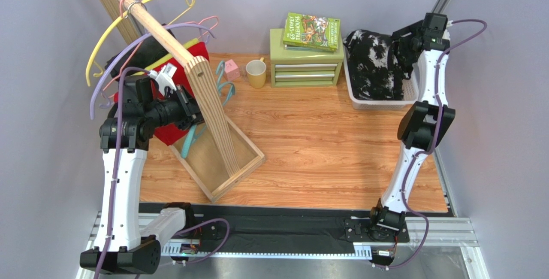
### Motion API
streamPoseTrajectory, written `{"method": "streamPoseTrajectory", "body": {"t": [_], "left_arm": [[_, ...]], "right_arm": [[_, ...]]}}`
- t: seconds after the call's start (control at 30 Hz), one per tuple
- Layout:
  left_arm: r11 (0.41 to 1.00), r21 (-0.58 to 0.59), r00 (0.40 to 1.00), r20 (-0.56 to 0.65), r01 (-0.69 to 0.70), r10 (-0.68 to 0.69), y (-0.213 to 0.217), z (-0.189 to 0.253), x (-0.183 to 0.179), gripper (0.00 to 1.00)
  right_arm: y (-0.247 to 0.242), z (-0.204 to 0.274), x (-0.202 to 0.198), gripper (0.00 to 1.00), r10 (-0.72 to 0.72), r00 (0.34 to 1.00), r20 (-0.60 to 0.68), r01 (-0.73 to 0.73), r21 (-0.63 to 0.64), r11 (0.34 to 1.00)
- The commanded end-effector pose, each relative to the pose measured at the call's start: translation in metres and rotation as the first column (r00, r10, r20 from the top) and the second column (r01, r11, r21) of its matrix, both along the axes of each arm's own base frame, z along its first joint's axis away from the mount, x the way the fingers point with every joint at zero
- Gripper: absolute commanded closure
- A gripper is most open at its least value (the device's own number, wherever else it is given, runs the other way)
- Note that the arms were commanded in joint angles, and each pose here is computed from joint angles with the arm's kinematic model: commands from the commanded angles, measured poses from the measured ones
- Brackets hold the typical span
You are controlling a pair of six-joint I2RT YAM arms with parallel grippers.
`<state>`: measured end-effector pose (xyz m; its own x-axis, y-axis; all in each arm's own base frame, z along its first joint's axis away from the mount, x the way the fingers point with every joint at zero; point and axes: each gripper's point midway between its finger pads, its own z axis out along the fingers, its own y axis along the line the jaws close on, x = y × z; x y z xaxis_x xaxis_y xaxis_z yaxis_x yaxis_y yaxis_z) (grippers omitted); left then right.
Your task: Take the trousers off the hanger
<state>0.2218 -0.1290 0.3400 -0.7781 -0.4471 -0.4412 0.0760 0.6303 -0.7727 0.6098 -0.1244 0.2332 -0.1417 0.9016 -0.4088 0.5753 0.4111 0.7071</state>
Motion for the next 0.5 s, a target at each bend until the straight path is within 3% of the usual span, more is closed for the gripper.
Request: {"method": "streamPoseTrajectory", "body": {"t": [0.0, 0.13, 0.3, 0.47], "left_arm": [[1.0, 0.008, 1.0, 0.015, 0.002, -0.002, 0.0, 0.007, -0.004, 1.0], [1.0, 0.017, 1.0, 0.002, -0.004, 0.004, 0.002, 0.003, -0.008, 1.0], [1.0, 0.01, 1.0, 0.006, -0.006, 0.006, 0.001, 0.005, -0.014, 1.0], [1.0, -0.007, 1.0, 0.031, -0.005, 0.005, -0.001, 0.012, -0.019, 1.0]], "right_arm": [[-0.001, 0.051, -0.077, 0.1, 0.012, 0.991, -0.132, -0.038, -0.197, 0.98], [-0.004, 0.077, -0.127, 0.0, 0.011, 0.981, -0.193, -0.071, -0.306, 0.949], [-0.002, 0.119, -0.167, 0.0, 0.046, 0.98, -0.192, -0.129, -0.447, 0.885], [0.041, 0.156, -0.184, 0.0, 0.217, 0.969, -0.114, -0.245, -0.509, 0.825]]}}
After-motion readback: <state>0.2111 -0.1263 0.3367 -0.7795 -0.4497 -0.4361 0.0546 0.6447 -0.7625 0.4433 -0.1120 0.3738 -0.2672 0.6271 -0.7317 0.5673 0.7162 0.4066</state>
